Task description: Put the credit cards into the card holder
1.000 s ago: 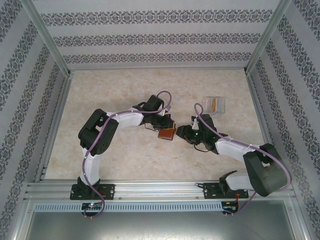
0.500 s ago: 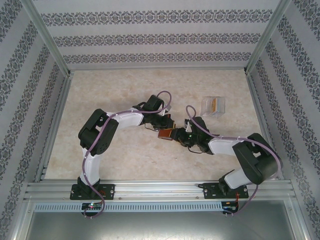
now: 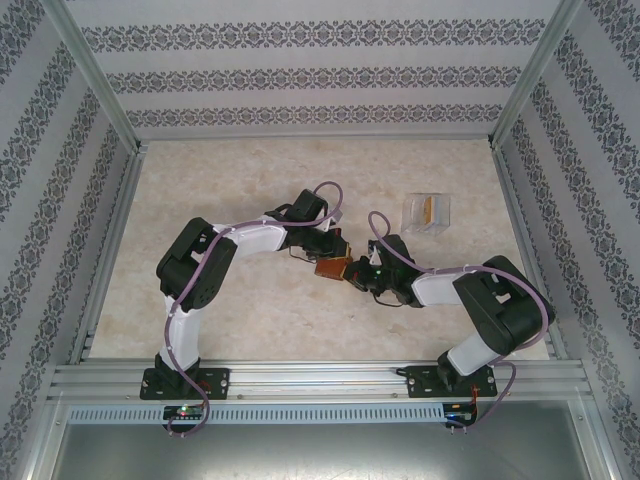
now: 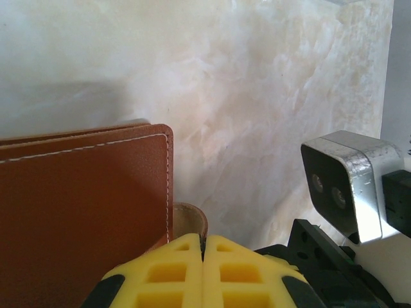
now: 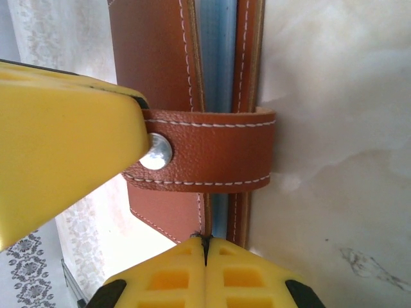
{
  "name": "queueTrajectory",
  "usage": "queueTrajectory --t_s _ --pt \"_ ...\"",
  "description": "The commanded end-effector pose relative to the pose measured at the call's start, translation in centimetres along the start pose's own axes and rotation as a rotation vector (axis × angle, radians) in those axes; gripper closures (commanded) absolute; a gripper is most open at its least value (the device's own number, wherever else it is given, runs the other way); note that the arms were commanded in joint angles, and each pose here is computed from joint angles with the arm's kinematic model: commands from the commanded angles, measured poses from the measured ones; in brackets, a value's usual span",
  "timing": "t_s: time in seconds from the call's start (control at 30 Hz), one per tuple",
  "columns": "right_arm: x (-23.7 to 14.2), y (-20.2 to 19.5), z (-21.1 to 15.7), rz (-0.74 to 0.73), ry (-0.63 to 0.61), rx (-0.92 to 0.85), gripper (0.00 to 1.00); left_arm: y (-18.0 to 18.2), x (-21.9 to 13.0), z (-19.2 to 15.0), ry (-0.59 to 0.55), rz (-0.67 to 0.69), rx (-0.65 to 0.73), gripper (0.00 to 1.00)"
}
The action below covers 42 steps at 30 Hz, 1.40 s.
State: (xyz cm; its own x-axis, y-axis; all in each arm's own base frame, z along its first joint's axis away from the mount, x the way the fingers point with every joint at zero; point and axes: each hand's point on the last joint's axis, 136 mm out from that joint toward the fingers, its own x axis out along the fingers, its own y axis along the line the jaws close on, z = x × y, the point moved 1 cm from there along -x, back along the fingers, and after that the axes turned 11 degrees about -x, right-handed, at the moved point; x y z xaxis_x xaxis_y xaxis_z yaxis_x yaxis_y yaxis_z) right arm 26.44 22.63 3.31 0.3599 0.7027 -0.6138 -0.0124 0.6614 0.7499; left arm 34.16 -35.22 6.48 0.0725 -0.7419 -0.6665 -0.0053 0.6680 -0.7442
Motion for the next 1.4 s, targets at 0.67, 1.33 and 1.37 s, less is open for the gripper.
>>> queueTrajectory --t_s 0.67,1.33,1.37 --pt "0.0 -0.7 0.2 -0.024 0.005 0.020 1.00 2.1 -2.3 0.8 -0.053 0.071 0.017 1.00" --pt "-0.4 -1.0 0.3 -0.022 0.005 0.024 1.00 3.4 -2.0 0.8 -0.011 0.144 0.015 1.00" --pt "-0.4 -1.0 0.3 -0.022 0.004 0.025 1.00 3.4 -1.9 0.7 -0.010 0.143 0.013 1.00"
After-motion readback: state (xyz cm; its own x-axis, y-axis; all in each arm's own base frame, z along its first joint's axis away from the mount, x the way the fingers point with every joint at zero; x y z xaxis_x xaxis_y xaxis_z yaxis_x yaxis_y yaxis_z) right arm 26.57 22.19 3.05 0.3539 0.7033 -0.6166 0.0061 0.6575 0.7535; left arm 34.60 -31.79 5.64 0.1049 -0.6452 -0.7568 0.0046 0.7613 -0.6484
